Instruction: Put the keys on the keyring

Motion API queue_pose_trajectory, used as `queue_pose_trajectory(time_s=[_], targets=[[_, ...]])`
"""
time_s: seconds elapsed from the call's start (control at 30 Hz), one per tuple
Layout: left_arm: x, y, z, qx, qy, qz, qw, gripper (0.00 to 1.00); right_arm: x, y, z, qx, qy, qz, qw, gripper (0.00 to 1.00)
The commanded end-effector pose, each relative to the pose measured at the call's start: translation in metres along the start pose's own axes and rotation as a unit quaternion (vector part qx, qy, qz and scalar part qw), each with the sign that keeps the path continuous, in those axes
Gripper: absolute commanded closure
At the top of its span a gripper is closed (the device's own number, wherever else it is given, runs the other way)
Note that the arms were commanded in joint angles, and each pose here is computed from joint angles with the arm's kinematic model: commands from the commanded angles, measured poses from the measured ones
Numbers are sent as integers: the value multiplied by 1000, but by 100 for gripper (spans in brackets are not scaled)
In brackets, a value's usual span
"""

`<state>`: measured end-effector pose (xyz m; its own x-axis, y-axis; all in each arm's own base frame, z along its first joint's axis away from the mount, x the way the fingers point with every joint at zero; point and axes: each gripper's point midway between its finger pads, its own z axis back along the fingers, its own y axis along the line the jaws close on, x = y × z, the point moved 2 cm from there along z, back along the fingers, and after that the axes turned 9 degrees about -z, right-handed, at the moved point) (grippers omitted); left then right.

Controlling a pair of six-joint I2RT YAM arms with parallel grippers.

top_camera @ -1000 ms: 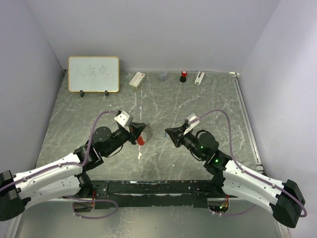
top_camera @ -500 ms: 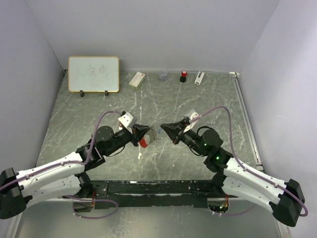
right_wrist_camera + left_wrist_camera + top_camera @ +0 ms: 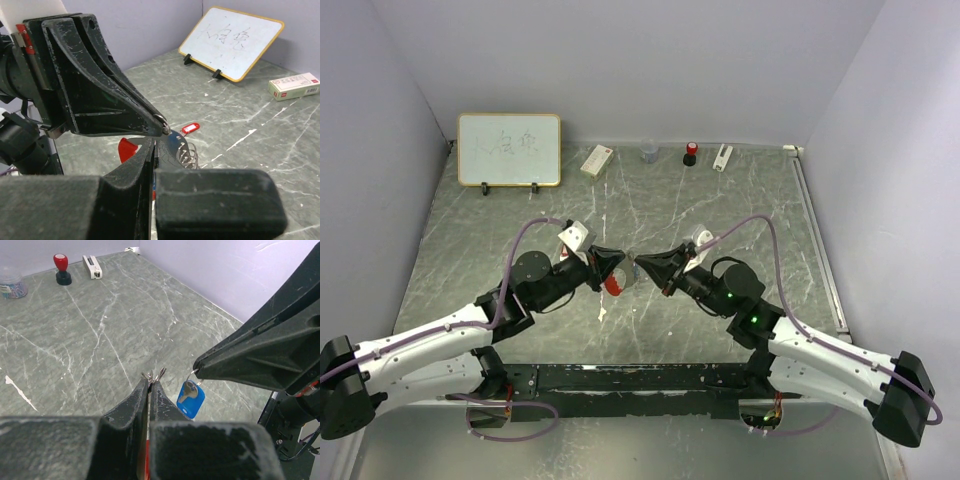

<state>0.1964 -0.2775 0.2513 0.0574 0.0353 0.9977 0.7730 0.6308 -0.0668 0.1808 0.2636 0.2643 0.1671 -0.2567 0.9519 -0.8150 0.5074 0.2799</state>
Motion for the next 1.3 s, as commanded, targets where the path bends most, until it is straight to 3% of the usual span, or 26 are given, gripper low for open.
queue_pose_trajectory(time_s=[0.0,1.27], targets=[[34,-2,-5,-3,-50,14,999,93,22,11,-6,8,-36,7,999,100],[26,-12,-2,-35,-42,8,998,93,18,4,-12,-18,-42,11,999,100]])
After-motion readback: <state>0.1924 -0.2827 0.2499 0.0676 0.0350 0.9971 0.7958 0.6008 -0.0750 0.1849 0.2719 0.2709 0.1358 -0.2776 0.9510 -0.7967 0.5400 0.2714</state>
